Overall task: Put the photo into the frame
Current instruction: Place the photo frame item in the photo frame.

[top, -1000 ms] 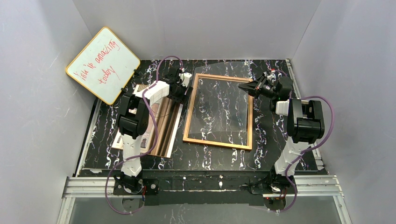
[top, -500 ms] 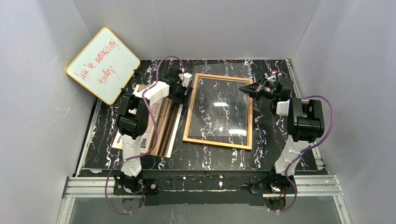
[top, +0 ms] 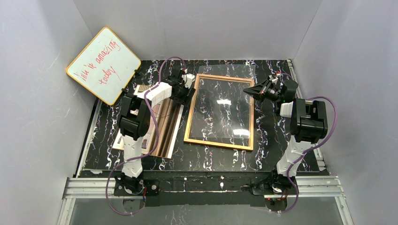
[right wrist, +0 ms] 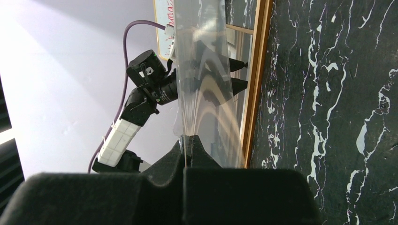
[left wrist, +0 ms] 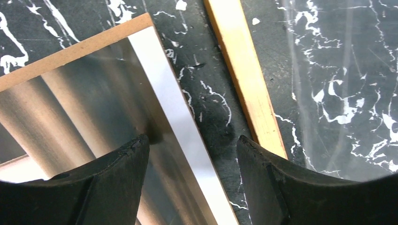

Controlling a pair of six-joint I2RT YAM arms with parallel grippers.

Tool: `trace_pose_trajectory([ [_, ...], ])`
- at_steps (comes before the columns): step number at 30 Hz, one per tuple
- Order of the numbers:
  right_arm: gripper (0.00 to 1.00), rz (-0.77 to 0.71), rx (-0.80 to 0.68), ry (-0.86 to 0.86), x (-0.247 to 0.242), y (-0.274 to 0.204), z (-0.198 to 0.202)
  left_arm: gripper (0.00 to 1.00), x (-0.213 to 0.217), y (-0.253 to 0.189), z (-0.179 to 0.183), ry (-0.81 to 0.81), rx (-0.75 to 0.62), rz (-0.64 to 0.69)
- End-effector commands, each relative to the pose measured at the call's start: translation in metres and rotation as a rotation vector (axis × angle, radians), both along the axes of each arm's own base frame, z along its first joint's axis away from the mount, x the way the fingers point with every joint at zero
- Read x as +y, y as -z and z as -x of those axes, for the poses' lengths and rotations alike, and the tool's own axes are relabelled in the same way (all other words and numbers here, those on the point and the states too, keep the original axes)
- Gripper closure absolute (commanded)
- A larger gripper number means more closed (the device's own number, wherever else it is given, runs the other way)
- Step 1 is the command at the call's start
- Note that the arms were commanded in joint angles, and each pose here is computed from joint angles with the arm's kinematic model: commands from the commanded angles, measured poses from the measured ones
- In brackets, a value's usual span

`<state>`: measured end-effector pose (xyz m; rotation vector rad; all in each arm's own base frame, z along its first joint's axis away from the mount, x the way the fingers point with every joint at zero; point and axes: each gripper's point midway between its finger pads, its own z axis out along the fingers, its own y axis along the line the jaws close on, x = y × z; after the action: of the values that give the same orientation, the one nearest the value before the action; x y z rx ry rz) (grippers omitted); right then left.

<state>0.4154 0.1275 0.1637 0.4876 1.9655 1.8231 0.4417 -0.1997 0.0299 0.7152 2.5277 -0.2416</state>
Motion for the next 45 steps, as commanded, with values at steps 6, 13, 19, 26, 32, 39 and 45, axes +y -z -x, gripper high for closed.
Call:
trace_pose_trajectory([
  [6, 0.99, 0.002, -0.028, -0.032, 0.001, 0.005, 0.011, 0.34, -0.008, 0.005, 0.017, 0.028, 0.046, -0.019],
  [13, 0.99, -0.016, -0.005, -0.006, 0.0, 0.001, 0.01, 0.34, -0.008, 0.007, 0.02, 0.034, 0.053, -0.021],
  [19, 0.99, -0.024, 0.029, 0.045, -0.002, -0.004, 0.006, 0.34, -0.009, 0.007, 0.022, 0.035, 0.057, -0.01],
  [26, 0.99, -0.031, 0.008, 0.054, -0.003, -0.02, 0.005, 0.34, -0.013, 0.001, 0.023, 0.032, 0.056, 0.018],
  [32, 0.99, -0.029, -0.01, 0.051, -0.003, -0.027, 0.004, 0.35, -0.013, 0.0, 0.022, 0.033, 0.051, 0.018],
  [39, 0.99, -0.031, -0.015, 0.05, -0.003, -0.03, 0.004, 0.35, -0.012, 0.003, 0.024, 0.032, 0.058, 0.011],
  [45, 0.99, -0.04, -0.028, 0.046, -0.003, -0.038, 0.004, 0.35, -0.012, 0.001, 0.023, 0.033, 0.052, 0.014],
])
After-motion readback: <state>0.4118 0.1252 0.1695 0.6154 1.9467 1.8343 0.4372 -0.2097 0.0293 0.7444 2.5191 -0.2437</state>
